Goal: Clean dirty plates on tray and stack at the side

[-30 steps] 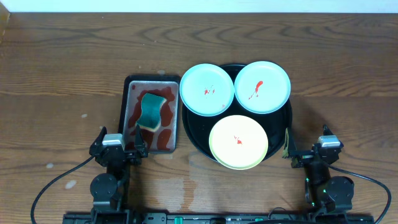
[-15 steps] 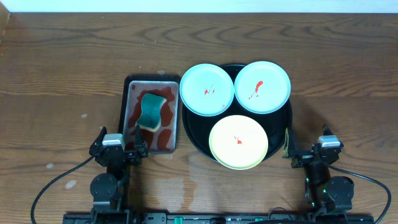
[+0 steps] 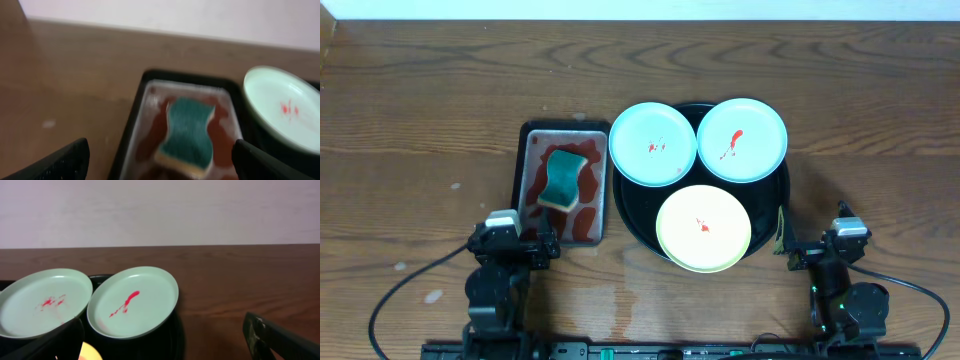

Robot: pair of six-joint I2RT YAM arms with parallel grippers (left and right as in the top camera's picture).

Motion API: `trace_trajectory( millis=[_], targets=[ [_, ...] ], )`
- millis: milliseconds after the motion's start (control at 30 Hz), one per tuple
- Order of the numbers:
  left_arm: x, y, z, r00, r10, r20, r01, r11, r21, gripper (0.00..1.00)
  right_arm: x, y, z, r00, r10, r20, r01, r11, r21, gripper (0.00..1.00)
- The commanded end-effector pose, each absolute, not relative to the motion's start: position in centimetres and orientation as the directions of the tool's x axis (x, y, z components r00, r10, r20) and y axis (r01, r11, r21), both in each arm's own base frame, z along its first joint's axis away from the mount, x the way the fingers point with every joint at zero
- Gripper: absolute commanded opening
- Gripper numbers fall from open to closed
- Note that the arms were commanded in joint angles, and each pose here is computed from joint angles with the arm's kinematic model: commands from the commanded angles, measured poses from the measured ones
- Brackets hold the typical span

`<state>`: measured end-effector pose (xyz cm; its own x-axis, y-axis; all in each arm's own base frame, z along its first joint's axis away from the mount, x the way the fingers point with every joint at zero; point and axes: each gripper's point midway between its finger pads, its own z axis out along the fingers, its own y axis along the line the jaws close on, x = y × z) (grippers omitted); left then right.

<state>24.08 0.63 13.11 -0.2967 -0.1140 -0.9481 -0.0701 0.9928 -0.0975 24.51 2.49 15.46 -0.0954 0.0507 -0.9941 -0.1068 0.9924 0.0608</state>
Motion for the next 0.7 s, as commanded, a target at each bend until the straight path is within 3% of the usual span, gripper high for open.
trace_trajectory(
  millis=[0,300,667],
  targets=[
    [24.5,0.8,16.2,-0.3,-0.133,-0.945,-0.087,0.99,-0.111,0.91,24.3,3.1,16.3,-0.113,0.061,-0.992,-0.136,0.988,0.076,0.99],
    [26.0,0.7,18.0,-0.533,-0.137,-0.835,-0.106,0.99,-0.095,0.91,25.2,3.6,19.5,-0.265,0.047,-0.963,-0.145,0.985,0.088,0.99],
    [25.1,0.6,20.9,-0.661,-0.136,-0.738,-0.119,0.99,-0.077,0.91,25.9,6.1,27.7,-0.433,0.031,-0.901,-0.257,0.954,0.157,0.99]
  ],
)
